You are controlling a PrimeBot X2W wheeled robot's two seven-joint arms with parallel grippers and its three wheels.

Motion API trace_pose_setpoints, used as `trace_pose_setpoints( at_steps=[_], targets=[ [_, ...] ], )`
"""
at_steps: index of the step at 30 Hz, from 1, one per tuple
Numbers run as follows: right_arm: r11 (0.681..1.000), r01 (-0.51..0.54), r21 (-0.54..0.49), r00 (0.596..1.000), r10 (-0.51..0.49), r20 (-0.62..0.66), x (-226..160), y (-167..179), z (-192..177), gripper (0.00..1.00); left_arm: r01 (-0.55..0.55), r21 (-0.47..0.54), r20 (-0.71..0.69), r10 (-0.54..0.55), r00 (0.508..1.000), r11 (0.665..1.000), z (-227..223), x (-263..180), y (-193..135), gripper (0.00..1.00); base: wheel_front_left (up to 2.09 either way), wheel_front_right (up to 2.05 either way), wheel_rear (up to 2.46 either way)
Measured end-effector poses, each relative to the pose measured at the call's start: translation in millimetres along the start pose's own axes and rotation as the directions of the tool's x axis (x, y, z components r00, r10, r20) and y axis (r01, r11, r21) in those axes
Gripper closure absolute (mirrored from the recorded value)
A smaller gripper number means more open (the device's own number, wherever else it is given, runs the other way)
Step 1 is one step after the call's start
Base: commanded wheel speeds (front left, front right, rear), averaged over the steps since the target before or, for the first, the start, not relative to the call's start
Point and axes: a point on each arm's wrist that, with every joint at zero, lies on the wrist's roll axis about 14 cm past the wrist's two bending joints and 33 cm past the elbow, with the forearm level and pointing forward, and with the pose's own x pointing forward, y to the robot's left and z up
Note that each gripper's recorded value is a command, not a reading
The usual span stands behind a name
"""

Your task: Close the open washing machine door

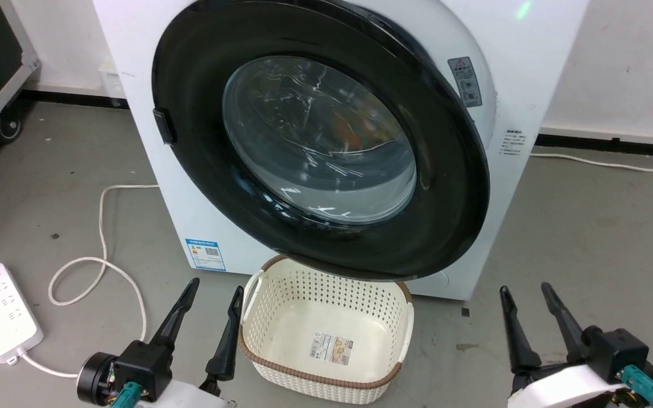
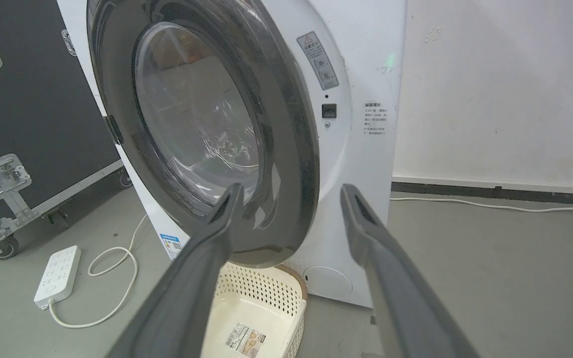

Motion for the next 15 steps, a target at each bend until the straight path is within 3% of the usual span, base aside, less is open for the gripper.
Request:
trace_pose_setpoints(
  at_steps=[1,2,3,4,8,13,15],
  targets=[
    [1.000,0.000,0.000,1.000,0.000,0.000,0,0,0,0.22,0.000,0.000,0.000,0.000,1.000,1.000,0,0,0,0.00,0.00,0.00,0.00],
    [1.000,0.001,0.004,1.000,-0.001,-0.008,-1,0,-3,0.69,0.003,-0.002,-0.011,-0.003,1.000,1.000,-4,1,-1,0.00,0.00,0.00,0.00],
    [1.000,0.001,0.004,1.000,-0.001,-0.008,-1,0,-3,0.95,0.003,-0.002,-0.011,-0.003,1.000,1.000,-4,1,-1,0.00,0.00,0.00,0.00],
    [1.000,0.000,0.006,1.000,0.000,-0.010,-1,0,-4,1.00,0.004,-0.003,-0.017,-0.004,1.000,1.000,-6,1,-1,0.00,0.00,0.00,0.00],
    [0.999,-0.032,-0.006,0.999,0.032,-0.025,3,10,-8,1.00,0.011,0.004,-0.031,-0.011,0.999,1.000,-11,5,-1,0.00,0.00,0.00,0.00],
    [0.984,-0.168,-0.062,0.986,0.166,-0.034,27,47,-12,1.00,0.031,0.018,-0.038,-0.030,0.999,0.999,-14,16,-2,0.00,0.00,0.00,0.00],
    [0.962,-0.251,-0.110,0.968,0.248,-0.040,51,60,-13,1.00,0.037,0.027,-0.037,-0.036,0.999,0.999,-16,27,0,0.00,0.00,0.00,0.00]
  ],
)
